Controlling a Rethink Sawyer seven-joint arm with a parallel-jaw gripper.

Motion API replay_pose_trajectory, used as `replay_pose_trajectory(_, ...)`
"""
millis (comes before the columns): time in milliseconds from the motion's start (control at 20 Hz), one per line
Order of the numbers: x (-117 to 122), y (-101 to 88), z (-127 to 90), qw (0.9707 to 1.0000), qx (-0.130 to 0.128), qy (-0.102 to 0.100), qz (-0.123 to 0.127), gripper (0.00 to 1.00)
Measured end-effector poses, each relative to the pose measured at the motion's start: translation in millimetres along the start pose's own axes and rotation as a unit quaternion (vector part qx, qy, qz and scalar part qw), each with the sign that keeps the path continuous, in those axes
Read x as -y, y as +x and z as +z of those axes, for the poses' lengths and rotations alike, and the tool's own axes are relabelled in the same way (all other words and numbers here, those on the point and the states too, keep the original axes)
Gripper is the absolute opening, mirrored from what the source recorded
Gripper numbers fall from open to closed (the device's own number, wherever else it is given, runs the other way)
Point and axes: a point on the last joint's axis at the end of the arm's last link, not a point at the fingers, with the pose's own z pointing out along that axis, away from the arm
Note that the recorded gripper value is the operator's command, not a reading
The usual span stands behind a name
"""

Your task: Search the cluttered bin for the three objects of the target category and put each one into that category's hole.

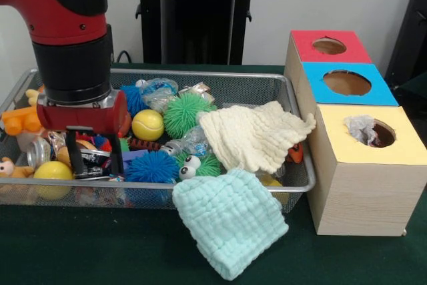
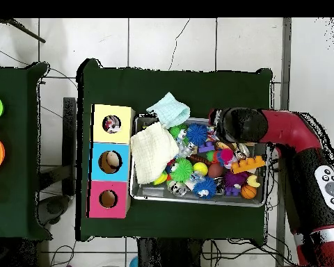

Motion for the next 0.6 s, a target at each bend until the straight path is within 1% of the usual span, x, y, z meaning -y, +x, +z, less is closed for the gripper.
replay_pose_trajectory(600,-9,3.8,19,0.9999,0.010,-0.012,0.001,1.00)
